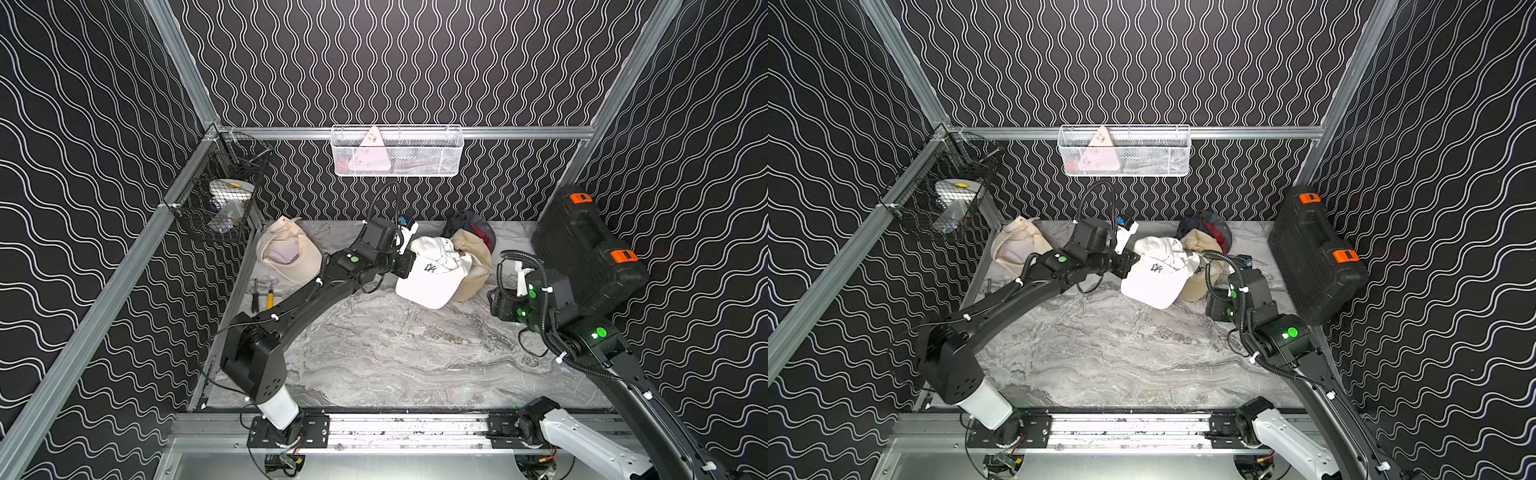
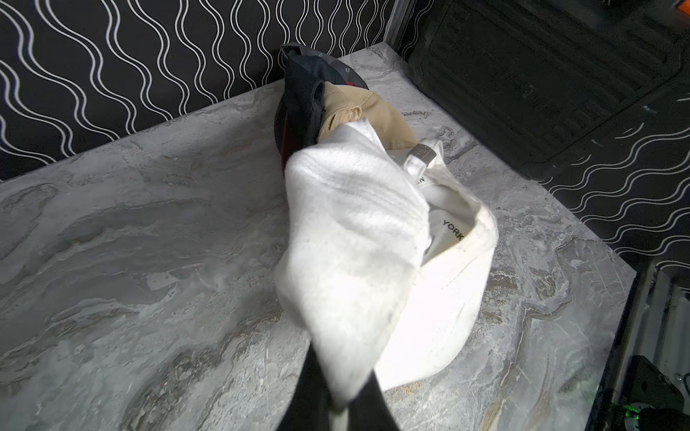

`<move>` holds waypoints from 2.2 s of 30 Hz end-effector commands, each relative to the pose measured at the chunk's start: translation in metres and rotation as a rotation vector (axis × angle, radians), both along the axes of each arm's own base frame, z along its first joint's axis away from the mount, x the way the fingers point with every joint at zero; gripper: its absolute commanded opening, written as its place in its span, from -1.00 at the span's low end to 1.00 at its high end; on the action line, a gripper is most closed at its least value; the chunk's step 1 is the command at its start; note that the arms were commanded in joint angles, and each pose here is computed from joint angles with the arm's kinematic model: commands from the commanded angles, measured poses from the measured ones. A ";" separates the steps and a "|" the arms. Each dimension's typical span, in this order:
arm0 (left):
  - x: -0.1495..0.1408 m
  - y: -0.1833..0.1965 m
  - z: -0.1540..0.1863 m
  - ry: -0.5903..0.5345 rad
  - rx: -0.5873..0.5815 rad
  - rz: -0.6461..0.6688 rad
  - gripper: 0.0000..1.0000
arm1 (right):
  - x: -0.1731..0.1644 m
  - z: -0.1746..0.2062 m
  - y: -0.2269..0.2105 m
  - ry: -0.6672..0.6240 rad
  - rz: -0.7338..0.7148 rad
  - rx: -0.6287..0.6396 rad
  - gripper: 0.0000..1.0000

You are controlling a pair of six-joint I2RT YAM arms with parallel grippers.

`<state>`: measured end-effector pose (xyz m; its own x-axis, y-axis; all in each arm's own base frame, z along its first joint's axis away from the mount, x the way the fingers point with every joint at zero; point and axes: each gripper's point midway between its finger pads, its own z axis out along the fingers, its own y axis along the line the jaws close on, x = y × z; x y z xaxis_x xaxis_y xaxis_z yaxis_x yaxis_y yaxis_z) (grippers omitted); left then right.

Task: Open the adjustable buckle of the baseball cap
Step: Pick up the baseball cap.

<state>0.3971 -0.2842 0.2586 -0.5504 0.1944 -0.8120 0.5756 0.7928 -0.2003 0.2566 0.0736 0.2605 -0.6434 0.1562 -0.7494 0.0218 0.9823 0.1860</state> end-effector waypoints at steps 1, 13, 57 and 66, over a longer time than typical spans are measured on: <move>-0.004 0.004 0.012 -0.042 -0.009 0.001 -1.00 | 0.000 0.000 0.008 0.011 0.018 0.072 0.43; -0.036 0.026 0.014 -0.054 -0.009 0.008 -1.00 | 0.013 -0.003 0.028 0.069 0.091 0.404 0.42; -0.096 0.013 0.035 -0.101 -0.032 -0.048 -1.00 | 0.065 -0.045 0.076 0.223 0.208 0.846 0.18; -0.096 0.012 0.039 -0.109 -0.031 -0.045 -1.00 | 0.055 -0.046 0.086 0.222 0.240 0.809 0.15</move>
<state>0.2974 -0.2708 0.2897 -0.4608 0.2165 -0.8607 0.6389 0.7541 -0.1523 0.3120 0.1603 0.2118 -0.8542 0.4343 -0.2859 -0.0223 0.5187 0.8547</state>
